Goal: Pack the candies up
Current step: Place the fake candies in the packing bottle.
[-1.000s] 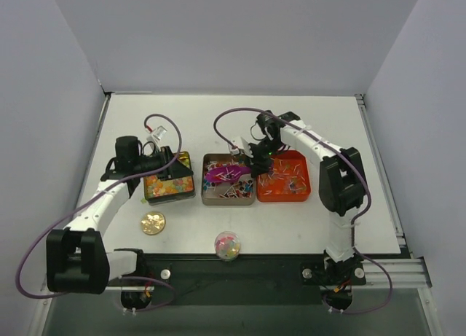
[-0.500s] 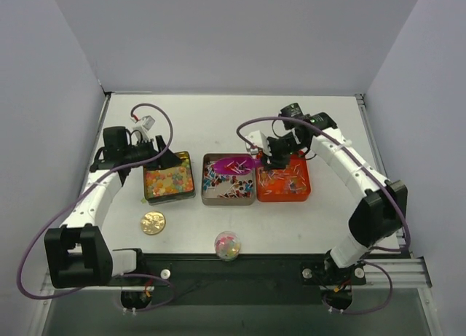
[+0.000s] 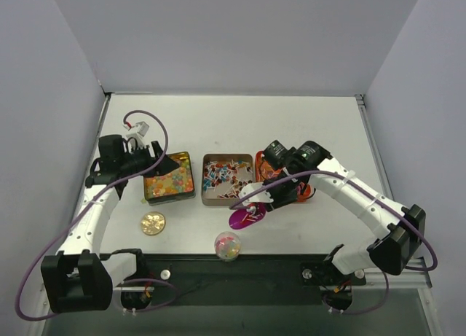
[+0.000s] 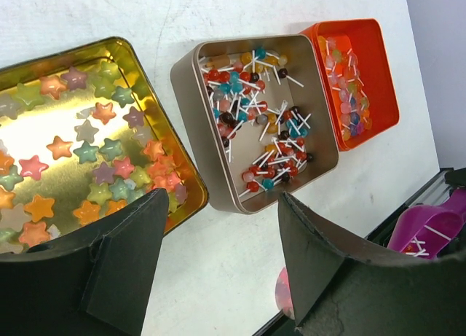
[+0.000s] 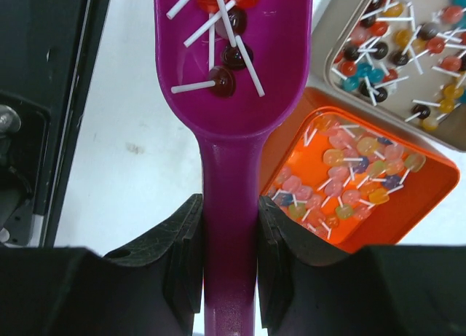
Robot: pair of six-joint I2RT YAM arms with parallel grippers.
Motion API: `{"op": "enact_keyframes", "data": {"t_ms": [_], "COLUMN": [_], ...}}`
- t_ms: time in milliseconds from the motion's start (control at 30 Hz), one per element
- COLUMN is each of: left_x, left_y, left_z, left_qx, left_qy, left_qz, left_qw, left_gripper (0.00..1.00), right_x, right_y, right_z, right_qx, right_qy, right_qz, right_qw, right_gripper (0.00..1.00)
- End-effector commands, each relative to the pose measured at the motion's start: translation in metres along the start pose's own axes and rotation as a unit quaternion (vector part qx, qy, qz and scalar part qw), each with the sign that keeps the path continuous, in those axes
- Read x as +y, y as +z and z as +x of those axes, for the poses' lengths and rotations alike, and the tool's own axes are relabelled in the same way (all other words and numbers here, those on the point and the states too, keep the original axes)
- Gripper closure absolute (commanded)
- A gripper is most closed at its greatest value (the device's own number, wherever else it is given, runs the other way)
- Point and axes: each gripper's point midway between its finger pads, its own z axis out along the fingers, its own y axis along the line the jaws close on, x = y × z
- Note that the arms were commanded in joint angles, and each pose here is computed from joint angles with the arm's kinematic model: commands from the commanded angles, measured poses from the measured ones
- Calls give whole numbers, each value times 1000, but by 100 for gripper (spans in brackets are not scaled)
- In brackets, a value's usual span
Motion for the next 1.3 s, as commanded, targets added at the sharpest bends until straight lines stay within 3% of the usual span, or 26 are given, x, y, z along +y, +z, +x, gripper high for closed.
{"op": "enact_keyframes", "data": {"t_ms": [0, 567, 967, 1267], "left_x": [0, -5, -21, -22], "left_y": [-5, -27, -42, -40], "left_z": [10, 20, 67, 64], "left_qx": [4, -42, 5, -12], "left_qy": [-16, -22, -73, -78], "left_qz": [-7, -26, 1, 6], "left_qw": [1000, 999, 997, 997], "left_gripper": [28, 28, 28, 28], "right_x": [24, 3, -7, -11], "right_y": [-10, 6, -1, 1], "right_z": [11, -7, -23, -15], "right_qx": [70, 235, 276, 373], "right_qy": [3, -61, -96, -135], "right_qz": [-18, 6, 23, 36], "right_qw": [997, 970, 956, 917], "right_gripper": [100, 100, 100, 100]}}
